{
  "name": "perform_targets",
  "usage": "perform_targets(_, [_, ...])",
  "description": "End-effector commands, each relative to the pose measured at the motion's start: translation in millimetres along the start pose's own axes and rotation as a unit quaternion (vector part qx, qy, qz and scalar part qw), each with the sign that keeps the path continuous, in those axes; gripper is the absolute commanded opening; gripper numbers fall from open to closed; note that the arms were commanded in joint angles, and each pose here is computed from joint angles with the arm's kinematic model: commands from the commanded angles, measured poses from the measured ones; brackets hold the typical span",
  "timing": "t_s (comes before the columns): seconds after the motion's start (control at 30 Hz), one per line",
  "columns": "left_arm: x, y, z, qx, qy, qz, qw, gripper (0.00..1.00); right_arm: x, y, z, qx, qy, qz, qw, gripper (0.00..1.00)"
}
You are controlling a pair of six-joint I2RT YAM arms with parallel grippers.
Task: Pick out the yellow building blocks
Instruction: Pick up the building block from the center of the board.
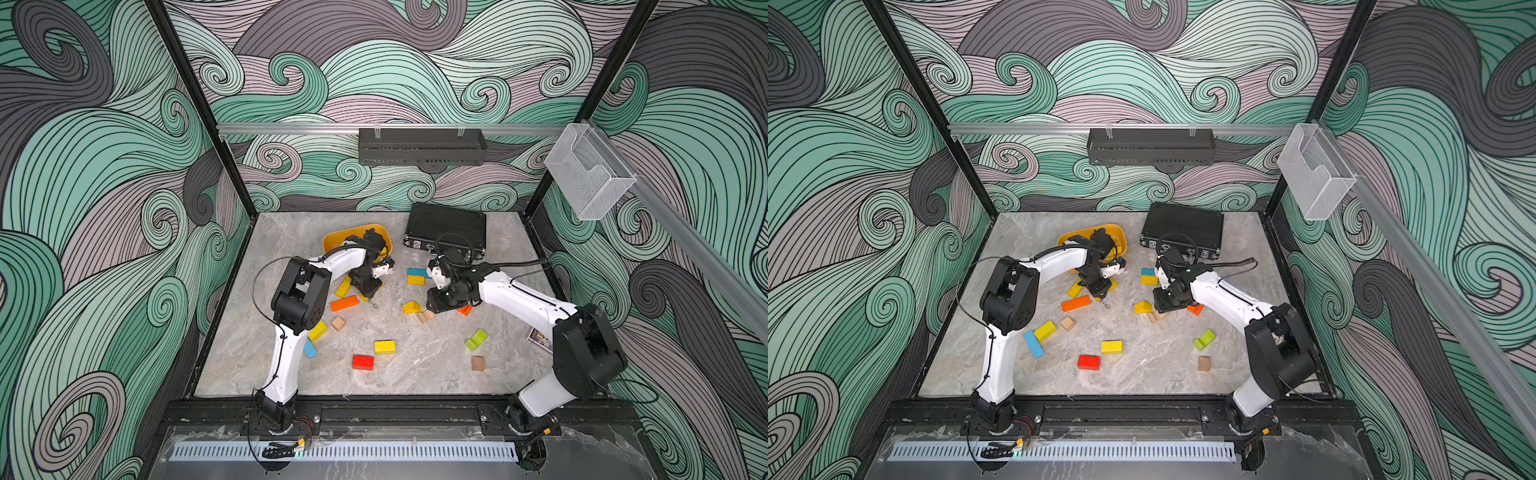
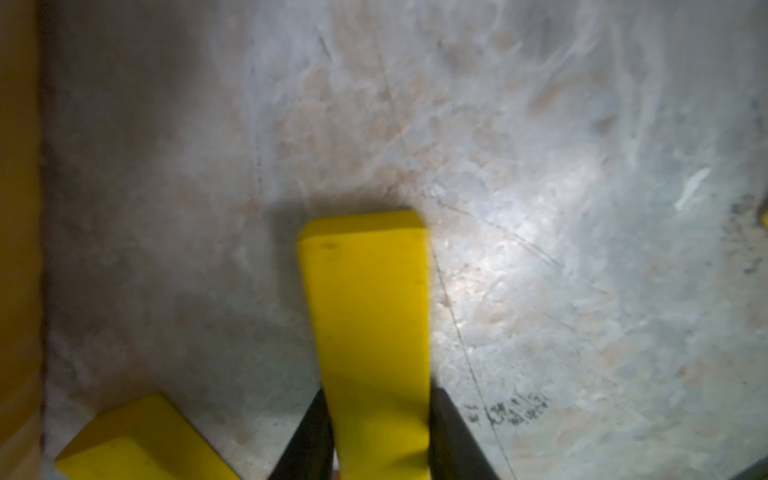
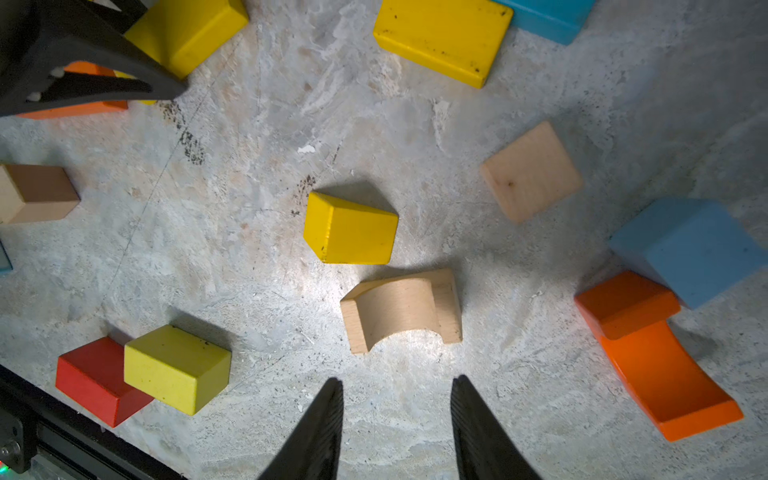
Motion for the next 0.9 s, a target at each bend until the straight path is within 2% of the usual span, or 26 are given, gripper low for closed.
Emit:
perform_targets(0.0, [-1, -4, 2, 0.012, -0.006, 0.001, 1.000, 0.28, -3, 7, -2, -0.007, 0.007, -0.009, 1.000, 0.45])
perform_targets(0.13, [-1, -6, 1, 0.018, -0.009, 0.002, 1.000, 0.22, -3, 7, -2, -0.008, 0.012, -0.011, 1.000, 0.46])
perform_targets(0.4, [-2, 5, 1, 0.015, -0.009, 0.000, 1.000, 0.02, -1, 5, 3, -0.008, 0.026, -0.005, 1.000, 0.46])
perform_targets(0.7, [-7, 46, 5, -0.020, -0.008, -0.003, 1.000, 0.00, 2, 2, 11, -0.010, 0.039, -0.004, 0.999, 0.46])
perform_targets(0.87, [-2, 82, 12, -0.053, 0.003, 0.015, 0.998, 0.00, 3, 0, 14, -0.013, 0.048, 0.001, 0.999, 0.47])
Point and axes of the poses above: each gripper's point midway between its finger pads, its own y axis back along the fingers, its own x axis along the line the jaws close on, z = x × y, the point moved 7 cm from there along y, back along the fingers, and after that the axes turned 7 degrees about -y, right-handed, at the moved point
